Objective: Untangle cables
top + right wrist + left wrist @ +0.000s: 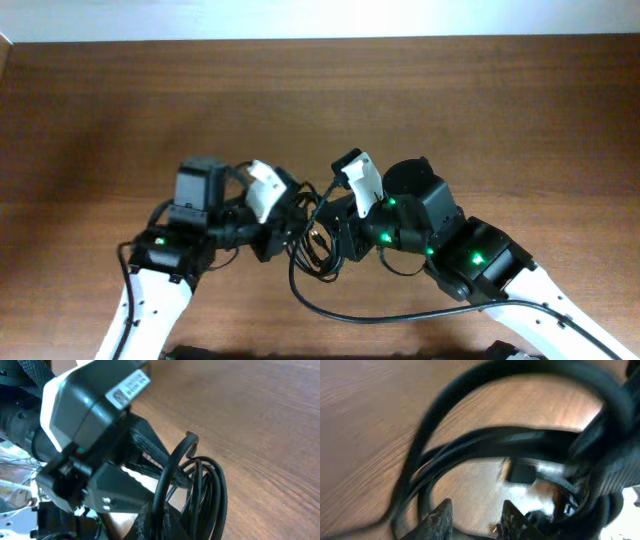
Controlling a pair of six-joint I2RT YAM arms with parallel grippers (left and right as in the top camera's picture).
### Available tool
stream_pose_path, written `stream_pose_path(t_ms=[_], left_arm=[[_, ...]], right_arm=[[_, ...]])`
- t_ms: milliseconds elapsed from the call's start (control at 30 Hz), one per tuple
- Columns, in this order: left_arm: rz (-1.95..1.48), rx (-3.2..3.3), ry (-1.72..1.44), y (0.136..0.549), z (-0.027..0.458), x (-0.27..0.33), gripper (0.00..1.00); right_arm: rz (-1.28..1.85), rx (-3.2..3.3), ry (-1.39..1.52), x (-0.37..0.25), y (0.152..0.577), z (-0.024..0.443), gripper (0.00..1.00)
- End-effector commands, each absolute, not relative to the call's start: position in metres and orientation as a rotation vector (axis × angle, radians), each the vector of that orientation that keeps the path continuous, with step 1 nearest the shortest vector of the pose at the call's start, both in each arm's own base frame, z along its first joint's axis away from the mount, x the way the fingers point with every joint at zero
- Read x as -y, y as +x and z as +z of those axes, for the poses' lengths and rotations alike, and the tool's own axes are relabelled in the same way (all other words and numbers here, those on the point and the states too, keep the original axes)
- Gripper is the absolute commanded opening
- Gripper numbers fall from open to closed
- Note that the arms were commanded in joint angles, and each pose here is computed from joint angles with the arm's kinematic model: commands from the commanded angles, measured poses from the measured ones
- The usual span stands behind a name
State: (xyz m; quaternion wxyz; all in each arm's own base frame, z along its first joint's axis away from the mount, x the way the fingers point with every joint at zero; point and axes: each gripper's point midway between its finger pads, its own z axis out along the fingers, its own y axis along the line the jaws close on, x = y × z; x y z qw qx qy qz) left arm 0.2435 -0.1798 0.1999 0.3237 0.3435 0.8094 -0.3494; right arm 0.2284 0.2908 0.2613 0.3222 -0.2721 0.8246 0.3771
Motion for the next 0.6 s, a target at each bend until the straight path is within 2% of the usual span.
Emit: stream_pose_path(t_ms=[0, 67, 133, 167, 200, 267, 367, 400, 500, 533, 567], left_arm=[[-0.871, -2.097, 0.958, 0.245, 0.201, 0.189, 0.20], [-0.869, -2.089, 0.959, 0.246, 0.202, 0.189, 0.24], [-0.869, -2.089, 0.959, 0.246, 0.202, 0.189, 0.16], [-0.869, -2.090, 0.959, 0.246, 0.202, 0.189, 0.18], [-0.871, -2.094, 0.958, 0.245, 0.202, 0.189, 0.25], [-0.883, -2.128, 0.955, 0.240, 0.197, 0.188, 0.16], [-0.888, -2.142, 0.953, 0.238, 0.195, 0.187, 0.18], [-0.888, -2.142, 0.953, 0.238, 0.195, 0.187, 0.00], [-0.881, -2.143, 0.952, 0.239, 0.195, 0.187, 0.00], [-0.853, -2.152, 0.945, 0.242, 0.193, 0.184, 0.09], [-0.851, -2.152, 0.945, 0.242, 0.193, 0.184, 0.60]], right_arm=[[1.077, -2.053, -0.770, -0.296, 0.215, 0.298, 0.04], [1.091, -2.012, -0.773, -0.292, 0.210, 0.311, 0.04], [1.095, -1.979, -0.770, -0.288, 0.206, 0.322, 0.04], [1.085, -1.980, -0.763, -0.287, 0.207, 0.322, 0.04], [1.040, -2.006, -0.735, -0.283, 0.212, 0.316, 0.04], [0.934, -2.058, -0.671, -0.272, 0.224, 0.305, 0.04], [0.935, -2.056, -0.664, -0.272, 0.224, 0.307, 0.04], [0.936, -2.052, -0.664, -0.271, 0.224, 0.308, 0.04], [0.948, -2.018, -0.664, -0.268, 0.219, 0.319, 0.04], [0.951, -2.008, -0.663, -0.266, 0.217, 0.322, 0.04], [0.956, -1.999, -0.665, -0.266, 0.215, 0.324, 0.04]])
